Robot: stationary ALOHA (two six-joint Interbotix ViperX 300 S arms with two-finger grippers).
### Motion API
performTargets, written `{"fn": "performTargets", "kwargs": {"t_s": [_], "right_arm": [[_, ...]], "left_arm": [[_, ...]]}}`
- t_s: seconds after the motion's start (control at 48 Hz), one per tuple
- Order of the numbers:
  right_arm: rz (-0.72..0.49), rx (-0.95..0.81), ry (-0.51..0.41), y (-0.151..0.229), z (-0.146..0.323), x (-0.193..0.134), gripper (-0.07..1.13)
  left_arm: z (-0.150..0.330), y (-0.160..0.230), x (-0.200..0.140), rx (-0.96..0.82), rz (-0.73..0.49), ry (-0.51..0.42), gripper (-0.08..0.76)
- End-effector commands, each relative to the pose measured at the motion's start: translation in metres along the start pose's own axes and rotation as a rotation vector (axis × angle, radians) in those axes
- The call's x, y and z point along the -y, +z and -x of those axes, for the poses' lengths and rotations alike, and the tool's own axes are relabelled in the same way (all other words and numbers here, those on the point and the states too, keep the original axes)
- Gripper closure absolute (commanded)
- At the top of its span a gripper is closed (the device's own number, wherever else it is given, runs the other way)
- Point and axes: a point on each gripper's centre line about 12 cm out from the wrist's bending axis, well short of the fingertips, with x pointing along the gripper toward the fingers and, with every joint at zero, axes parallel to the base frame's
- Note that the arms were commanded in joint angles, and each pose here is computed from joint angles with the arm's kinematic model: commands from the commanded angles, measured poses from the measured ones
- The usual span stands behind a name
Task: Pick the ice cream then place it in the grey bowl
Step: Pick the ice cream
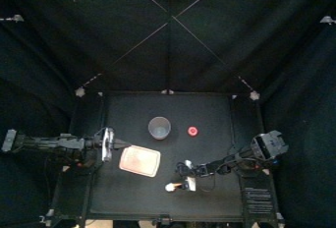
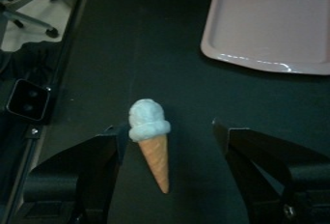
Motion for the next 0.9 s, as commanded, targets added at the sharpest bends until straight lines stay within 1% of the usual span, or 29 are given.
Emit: {"fn": "performTargets", "kwargs": {"t_s": [0.021,0.438,0.604,0.646,0.708,0.896], "right_arm": [[0.004,0.029,0.023,0.012,-0.005,-0.011,0.05],[0.003,-0.05,0.022,-0.009,-0.035,-0.019,0.05],[0.003,-0.059,0.018,-0.011,-0.039,-0.018,0.08],[0.003,-0.059,0.018,-0.011,-0.039,-0.018,0.11],[0.003,-0.059,0.018,-0.011,-0.039,-0.018,0.18],[0.002,-0.064,0.013,-0.013,-0.041,-0.016,0.43]], "left_arm": [[-0.002,0.005,0.0,0.018,0.001,0.0,0.714],[-0.001,0.005,0.0,0.017,0.0,0.001,0.714],[-0.001,0.005,0.0,0.017,-0.002,0.0,0.714],[-0.001,0.005,0.0,0.017,-0.002,0.001,0.714],[-0.001,0.005,0.0,0.017,-0.002,0.0,0.714],[-0.001,0.005,0.0,0.017,-0.003,-0.001,0.714]]}}
